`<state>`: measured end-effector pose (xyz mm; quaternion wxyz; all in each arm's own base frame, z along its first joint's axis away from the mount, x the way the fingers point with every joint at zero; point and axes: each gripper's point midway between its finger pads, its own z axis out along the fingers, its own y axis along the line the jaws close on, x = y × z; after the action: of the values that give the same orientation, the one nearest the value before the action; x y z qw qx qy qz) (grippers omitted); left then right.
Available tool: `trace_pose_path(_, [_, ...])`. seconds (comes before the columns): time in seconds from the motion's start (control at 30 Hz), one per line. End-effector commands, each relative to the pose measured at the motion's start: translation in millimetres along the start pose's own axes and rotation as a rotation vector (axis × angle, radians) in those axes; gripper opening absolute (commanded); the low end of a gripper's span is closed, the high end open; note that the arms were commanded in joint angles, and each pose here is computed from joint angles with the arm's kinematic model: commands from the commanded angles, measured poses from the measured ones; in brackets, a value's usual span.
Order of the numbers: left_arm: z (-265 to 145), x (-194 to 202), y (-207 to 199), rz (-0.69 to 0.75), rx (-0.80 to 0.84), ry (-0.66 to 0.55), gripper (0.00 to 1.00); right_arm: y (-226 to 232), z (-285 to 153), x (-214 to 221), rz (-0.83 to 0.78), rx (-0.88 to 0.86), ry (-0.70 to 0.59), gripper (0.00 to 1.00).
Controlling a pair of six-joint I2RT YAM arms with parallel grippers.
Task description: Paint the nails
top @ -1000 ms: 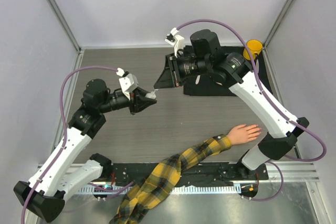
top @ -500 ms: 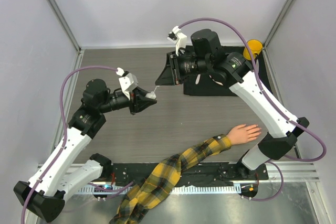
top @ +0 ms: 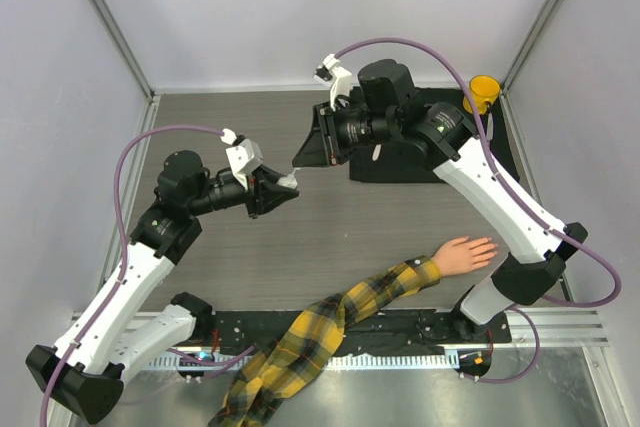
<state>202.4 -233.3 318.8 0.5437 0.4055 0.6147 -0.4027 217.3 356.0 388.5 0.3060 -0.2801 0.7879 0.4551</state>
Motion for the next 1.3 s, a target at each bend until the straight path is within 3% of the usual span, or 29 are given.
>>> trace_pose_path(0.0, [-0.4, -15.1, -2.6, 0.047, 0.012, -0.054, 0.0, 5.3, 1.0, -10.2, -0.015, -0.007, -0.044, 0.0])
trace_pose_path(1.27, [-0.1, -15.9, -1.0, 0.039, -0.002, -0.067, 0.0, 6.5, 1.5, -1.9, -0.024, 0.005, -0.04, 0.0])
